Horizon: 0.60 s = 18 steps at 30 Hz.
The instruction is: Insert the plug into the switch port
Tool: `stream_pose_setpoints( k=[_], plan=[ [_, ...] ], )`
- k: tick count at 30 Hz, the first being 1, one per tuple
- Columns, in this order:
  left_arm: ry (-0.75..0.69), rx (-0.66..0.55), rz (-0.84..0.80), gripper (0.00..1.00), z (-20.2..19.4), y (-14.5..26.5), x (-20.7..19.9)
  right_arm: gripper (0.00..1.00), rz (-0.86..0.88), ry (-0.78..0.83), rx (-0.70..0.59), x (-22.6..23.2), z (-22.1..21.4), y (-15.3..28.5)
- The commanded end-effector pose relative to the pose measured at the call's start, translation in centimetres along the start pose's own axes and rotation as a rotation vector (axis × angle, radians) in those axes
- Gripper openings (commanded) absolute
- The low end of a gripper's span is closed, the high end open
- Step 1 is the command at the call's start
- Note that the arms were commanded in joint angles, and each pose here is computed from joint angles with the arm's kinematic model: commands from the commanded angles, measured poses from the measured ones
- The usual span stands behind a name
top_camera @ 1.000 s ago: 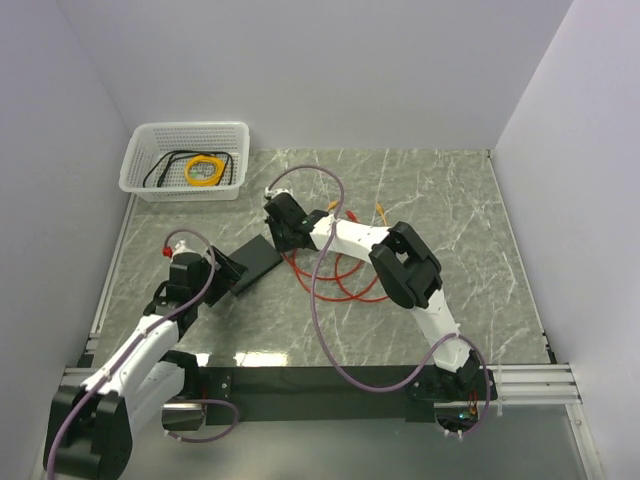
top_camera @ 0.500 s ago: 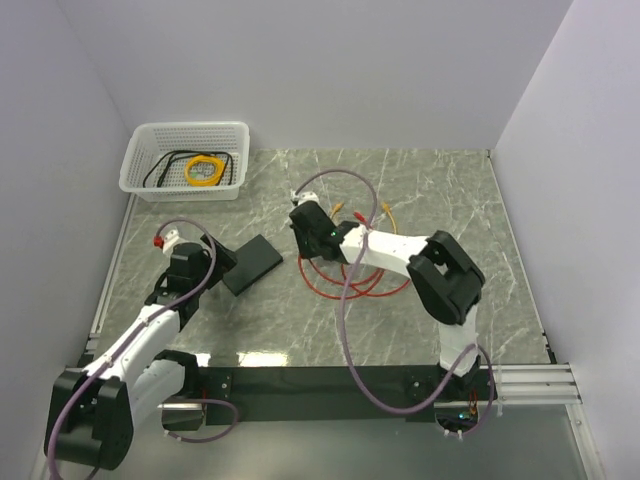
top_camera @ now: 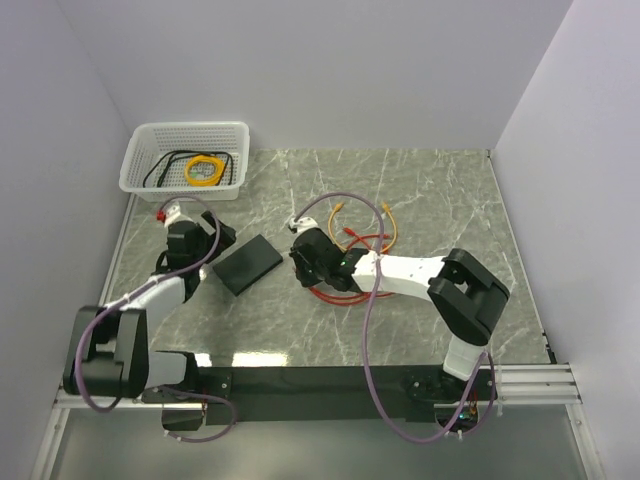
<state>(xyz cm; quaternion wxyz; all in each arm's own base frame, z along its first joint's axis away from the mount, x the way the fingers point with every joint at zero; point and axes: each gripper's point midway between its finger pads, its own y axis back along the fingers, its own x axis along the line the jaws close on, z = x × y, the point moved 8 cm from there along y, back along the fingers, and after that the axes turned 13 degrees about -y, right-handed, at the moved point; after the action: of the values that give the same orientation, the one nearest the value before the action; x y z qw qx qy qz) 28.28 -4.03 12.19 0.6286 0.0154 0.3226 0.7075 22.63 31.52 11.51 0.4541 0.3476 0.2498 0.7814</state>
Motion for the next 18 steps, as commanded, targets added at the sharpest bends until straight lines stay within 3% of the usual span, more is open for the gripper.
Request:
stream_pose_setpoints(
  k=[1, 10, 18],
  plan=[
    [-0.051, -0.026, -0.158, 0.98, 2.1, -1.2, -2.3, 0.0, 0.133, -0.03, -0.071, 2.2, 1.4, 1.7],
    [0.043, 0.164, -0.24, 0.96, -2.0, -0.6, -2.1, 0.0, 0.164, 0.027, -0.049, 4.3, -0.2, 0.7],
    [0.103, 0.21, -0.201, 0.96, -4.1, 1.8, -1.0, 0.0, 0.149, 0.07, -0.007, 5.7, -2.3, -0.5]
  ],
)
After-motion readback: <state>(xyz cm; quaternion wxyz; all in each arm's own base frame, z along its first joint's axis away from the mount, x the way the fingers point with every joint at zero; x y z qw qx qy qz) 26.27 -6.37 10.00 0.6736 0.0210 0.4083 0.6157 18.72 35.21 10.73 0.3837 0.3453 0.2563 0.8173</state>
